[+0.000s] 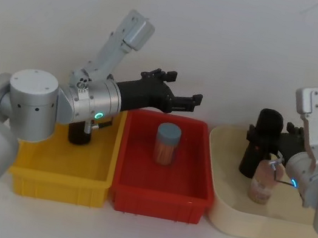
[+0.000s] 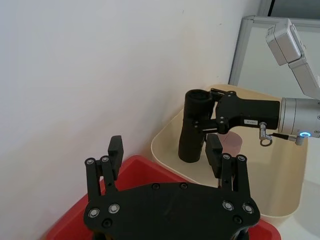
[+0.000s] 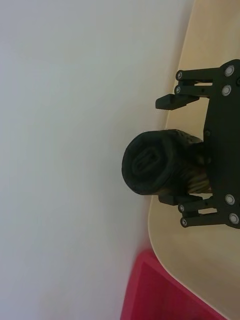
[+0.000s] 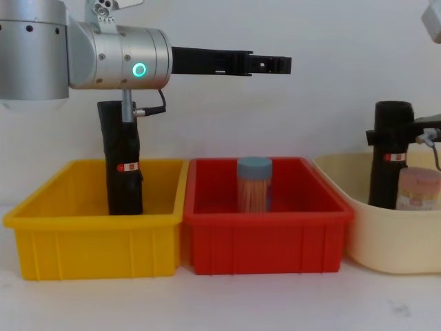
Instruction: Pick up the garbage bag with the one hand and transfer it to the other hand.
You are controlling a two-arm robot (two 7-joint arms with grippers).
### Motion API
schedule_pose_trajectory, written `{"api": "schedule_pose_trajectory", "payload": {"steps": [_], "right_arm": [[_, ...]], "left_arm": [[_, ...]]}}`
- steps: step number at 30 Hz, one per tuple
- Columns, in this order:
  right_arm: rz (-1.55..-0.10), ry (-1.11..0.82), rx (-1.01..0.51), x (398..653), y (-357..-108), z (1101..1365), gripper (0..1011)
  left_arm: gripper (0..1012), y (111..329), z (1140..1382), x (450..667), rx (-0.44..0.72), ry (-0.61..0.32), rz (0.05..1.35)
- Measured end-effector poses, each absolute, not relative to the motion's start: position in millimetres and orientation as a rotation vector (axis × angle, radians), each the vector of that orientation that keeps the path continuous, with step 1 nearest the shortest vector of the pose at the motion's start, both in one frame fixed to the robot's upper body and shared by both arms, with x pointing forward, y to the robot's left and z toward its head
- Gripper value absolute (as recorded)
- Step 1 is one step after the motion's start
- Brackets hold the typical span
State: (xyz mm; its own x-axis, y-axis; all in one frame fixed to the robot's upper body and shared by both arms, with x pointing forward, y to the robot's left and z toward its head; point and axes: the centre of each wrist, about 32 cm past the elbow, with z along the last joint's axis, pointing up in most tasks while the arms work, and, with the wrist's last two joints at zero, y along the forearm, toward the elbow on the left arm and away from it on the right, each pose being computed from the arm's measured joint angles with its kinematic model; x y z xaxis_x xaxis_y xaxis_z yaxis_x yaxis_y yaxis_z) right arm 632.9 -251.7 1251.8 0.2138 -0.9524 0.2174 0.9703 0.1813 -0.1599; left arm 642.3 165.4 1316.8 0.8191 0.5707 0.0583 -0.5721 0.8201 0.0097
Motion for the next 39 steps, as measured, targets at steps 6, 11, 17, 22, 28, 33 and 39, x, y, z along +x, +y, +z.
{"api": "schedule_pose_trajectory", "payload": {"steps": [6,11,17,22,28,33,39], "right_arm": [[-1.362,-0.074,-0.288,632.6,-252.6,1252.1,999],[-1.365,-0.072,-0.285,630.0,-253.8,1253.8,999],[-1.373,-0.054,-0.281,620.5,-257.9,1256.7,999],[-1.387,-0.036,-0.277,611.1,-261.7,1258.6,999],[-1.405,-0.015,-0.273,599.2,-267.0,1261.0,999],[-1.412,-0.006,-0.272,594.3,-269.1,1262.1,999],[-1.419,0.001,-0.271,589.9,-271.1,1263.6,999]], "left_arm": [[1002,165.3,1316.8,642.3,0.027,-0.054,0.609],[1002,165.4,1316.8,642.3,0.027,-0.054,0.609],[1002,165.3,1316.8,642.3,0.027,-0.053,0.609],[1002,165.4,1316.8,642.4,0.027,-0.054,0.609],[1002,165.3,1316.8,642.3,0.027,-0.053,0.609],[1002,165.3,1316.8,642.3,0.027,-0.054,0.609],[1001,165.3,1316.8,642.3,0.027,-0.054,0.609]]}}
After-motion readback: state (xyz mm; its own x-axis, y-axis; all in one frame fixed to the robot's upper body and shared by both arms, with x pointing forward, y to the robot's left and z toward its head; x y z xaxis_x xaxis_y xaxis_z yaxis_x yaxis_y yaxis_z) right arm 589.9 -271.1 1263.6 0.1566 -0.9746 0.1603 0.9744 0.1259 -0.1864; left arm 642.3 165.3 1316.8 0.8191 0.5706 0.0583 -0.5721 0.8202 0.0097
